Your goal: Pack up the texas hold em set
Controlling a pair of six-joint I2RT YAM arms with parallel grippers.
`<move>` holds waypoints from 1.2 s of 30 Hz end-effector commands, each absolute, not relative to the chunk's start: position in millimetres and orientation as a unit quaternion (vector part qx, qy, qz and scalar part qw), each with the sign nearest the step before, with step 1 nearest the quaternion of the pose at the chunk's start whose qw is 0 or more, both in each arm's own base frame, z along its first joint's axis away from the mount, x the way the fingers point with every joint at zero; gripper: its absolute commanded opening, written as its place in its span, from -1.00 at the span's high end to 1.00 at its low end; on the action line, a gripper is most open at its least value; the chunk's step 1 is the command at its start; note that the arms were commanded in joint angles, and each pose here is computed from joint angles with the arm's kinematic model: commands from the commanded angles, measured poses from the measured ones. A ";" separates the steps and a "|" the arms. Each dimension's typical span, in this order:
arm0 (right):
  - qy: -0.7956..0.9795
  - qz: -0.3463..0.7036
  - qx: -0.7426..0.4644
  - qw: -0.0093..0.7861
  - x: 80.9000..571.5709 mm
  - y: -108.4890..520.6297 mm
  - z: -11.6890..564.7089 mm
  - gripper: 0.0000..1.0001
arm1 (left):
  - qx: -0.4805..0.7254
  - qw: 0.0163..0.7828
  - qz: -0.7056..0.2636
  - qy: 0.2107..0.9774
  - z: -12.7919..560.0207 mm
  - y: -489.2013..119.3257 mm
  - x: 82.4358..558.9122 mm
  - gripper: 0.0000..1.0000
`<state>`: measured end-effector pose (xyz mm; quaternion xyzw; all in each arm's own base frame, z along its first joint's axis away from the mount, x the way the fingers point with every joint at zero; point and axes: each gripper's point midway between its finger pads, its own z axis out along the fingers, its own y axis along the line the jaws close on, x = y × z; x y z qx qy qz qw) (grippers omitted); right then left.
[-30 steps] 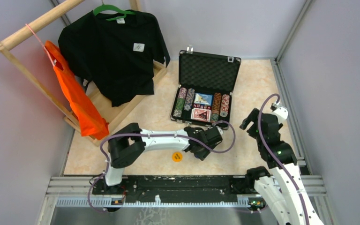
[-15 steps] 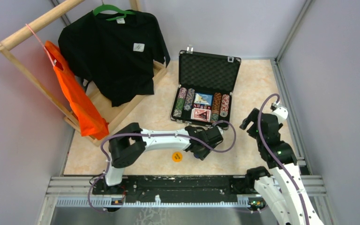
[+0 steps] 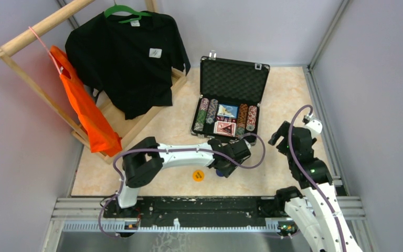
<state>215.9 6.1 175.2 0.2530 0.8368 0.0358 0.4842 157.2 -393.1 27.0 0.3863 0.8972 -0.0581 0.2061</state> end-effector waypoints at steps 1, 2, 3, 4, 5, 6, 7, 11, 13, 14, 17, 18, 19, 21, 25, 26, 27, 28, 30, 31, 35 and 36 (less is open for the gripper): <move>0.823 0.042 0.254 0.506 222.8 4.9 184.4 -0.59 | 0.378 0.212 -0.051 0.900 32.7 -390.9 167.0 -0.09; 0.823 0.042 0.254 0.506 223.0 4.9 184.6 -0.59 | 0.373 0.209 -0.051 0.903 32.0 -388.2 168.3 -0.14; 0.824 0.042 0.254 0.506 222.9 4.9 184.1 -0.59 | 0.368 0.206 -0.054 0.905 32.0 -386.0 169.8 -0.17; 0.824 0.042 0.253 0.505 222.8 5.0 183.6 -0.59 | 0.364 0.203 -0.059 0.907 31.8 -384.1 170.9 -0.19; 0.824 0.042 0.253 0.505 223.0 5.2 183.8 -0.59 | 0.361 0.202 -0.062 0.908 32.0 -382.3 171.7 -0.19; 0.824 0.042 0.253 0.505 223.0 5.2 183.8 -0.59 | 0.360 0.203 -0.067 0.908 33.3 -381.4 172.6 -0.19; 0.824 0.043 0.253 0.506 223.0 5.4 183.9 -0.59 | 0.361 0.203 -0.068 0.908 33.9 -380.3 172.0 -0.20; 0.824 0.043 0.253 0.505 223.0 5.4 183.7 -0.59 | 0.367 0.187 -0.083 0.907 30.7 -383.7 165.1 -0.20; 0.824 0.041 0.254 0.505 222.8 4.9 183.3 -0.59 | 0.369 0.178 -0.093 0.907 28.1 -386.8 160.7 -0.21; 0.824 0.041 0.254 0.505 222.8 4.8 183.7 -0.59 | 0.371 0.172 -0.097 0.908 26.8 -387.4 158.3 -0.20; 0.824 0.040 0.254 0.505 222.5 4.4 183.1 -0.59 | 0.372 0.164 -0.110 0.907 28.4 -388.1 152.2 -0.20; 0.823 0.041 0.254 0.506 222.7 4.7 183.4 -0.59 | 0.372 0.164 -0.114 0.907 30.0 -387.8 150.6 -0.20; 0.824 0.042 0.254 0.505 222.7 5.0 182.8 -0.59 | 0.371 0.165 -0.118 0.906 32.7 -387.7 150.0 -0.20; 0.824 0.042 0.253 0.504 223.2 5.5 182.3 -0.59 | 0.370 0.168 -0.121 0.905 35.8 -386.2 149.4 -0.19; 0.824 0.044 0.253 0.505 223.2 5.8 182.6 -0.59 | 0.371 0.161 -0.110 0.908 29.8 -382.0 148.7 -0.19; 0.824 0.043 0.253 0.505 223.0 5.6 182.4 -0.59 | 0.370 0.159 -0.106 0.909 27.2 -381.2 149.0 -0.19; 0.825 0.043 0.252 0.504 222.7 5.6 182.2 -0.59 | 0.369 0.157 -0.104 0.910 24.5 -380.6 149.2 -0.19; 0.824 0.043 0.253 0.505 222.5 5.5 182.6 -0.59 | 0.368 0.155 -0.102 0.911 22.0 -380.7 148.8 -0.19; 0.824 0.044 0.252 0.505 222.4 5.7 182.9 -0.59 | 0.367 0.157 -0.104 0.911 22.2 -382.5 149.2 -0.19; 0.825 0.044 0.252 0.505 222.4 5.8 182.5 -0.59 | 0.367 0.160 -0.107 0.910 23.6 -383.9 149.8 -0.19; 0.825 0.044 0.251 0.505 222.3 6.1 182.2 -0.59 | 0.369 0.170 -0.109 0.907 28.2 -388.7 154.1 -0.23; 0.825 0.043 0.251 0.504 222.3 5.8 182.0 -0.59 | 0.369 0.171 -0.109 0.907 28.2 -389.7 154.6 -0.24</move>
